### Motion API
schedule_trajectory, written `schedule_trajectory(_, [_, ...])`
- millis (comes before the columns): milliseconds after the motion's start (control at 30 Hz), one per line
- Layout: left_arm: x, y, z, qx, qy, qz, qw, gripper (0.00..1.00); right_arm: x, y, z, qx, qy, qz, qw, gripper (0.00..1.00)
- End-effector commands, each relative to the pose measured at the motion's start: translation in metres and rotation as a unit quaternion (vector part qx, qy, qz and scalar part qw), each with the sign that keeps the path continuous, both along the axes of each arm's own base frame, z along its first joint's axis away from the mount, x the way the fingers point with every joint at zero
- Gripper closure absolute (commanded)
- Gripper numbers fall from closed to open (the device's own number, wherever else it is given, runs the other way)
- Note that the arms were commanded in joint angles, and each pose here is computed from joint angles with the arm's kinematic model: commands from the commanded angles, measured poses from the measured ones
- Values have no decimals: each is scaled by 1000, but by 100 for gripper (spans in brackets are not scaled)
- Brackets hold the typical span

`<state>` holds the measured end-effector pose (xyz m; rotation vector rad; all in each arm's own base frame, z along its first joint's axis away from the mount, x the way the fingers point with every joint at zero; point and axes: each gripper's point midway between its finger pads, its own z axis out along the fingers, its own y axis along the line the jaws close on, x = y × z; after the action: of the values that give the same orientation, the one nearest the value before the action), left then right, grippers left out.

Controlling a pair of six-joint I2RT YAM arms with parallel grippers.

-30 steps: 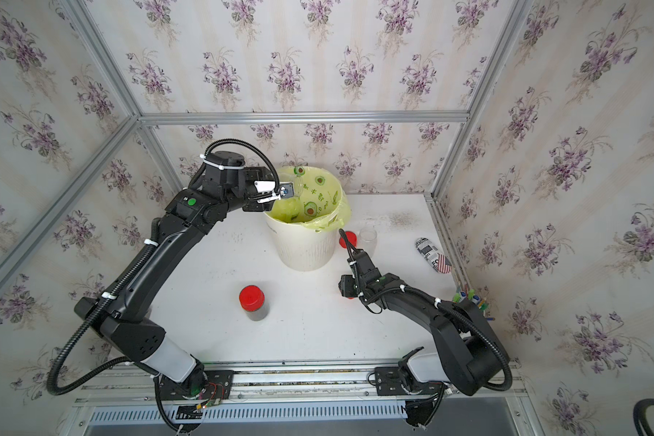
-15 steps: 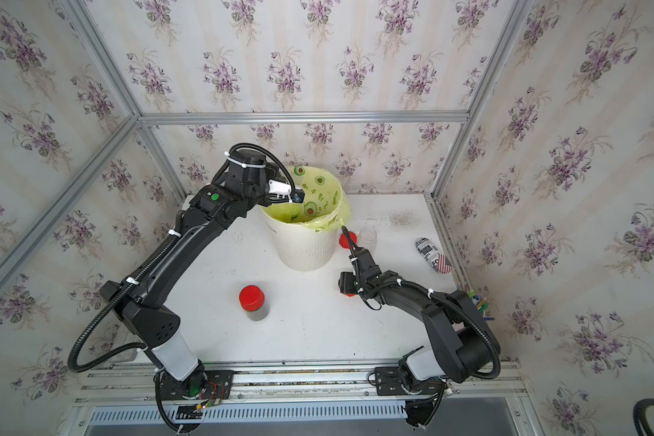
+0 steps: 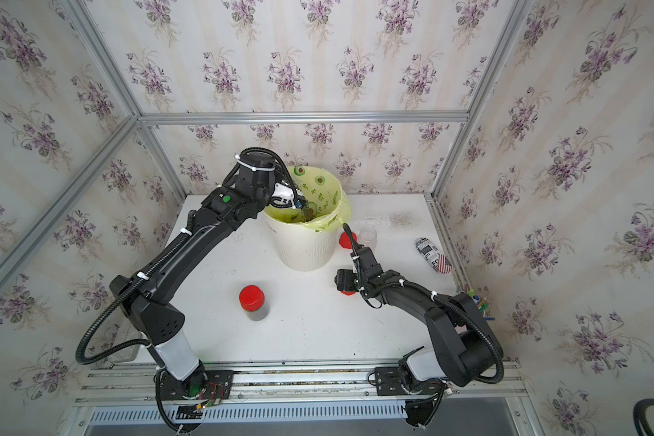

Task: Empty moldy tea leaves from jars
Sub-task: Pour the moldy tea leaves from the jar into the trash bin.

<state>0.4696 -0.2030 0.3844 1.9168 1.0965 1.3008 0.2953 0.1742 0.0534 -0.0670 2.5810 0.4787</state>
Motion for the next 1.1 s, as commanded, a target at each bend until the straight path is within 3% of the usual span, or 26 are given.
schedule_trajectory(0, [2,-3,14,45,-31,-23,998,27,2,5,10,16,-9,4,1000,13])
schedule_trajectory(200, [-1,-5,8,62,-31,-32,997,27,2,2,23,22,-24,2,999,11])
schedule_trajectory(400, [2,-12,35,64,-65,-50,995,27,-2,4,34,38,-28,7,999,11])
schedule_trajectory(633, [2,-10,9,77,-40,-47,995,27,-6,0,41,47,-37,4,998,10])
schedule_trajectory(1067, [-1,-11,28,82,-60,-39,994,26,-5,1,51,66,-46,4,997,9])
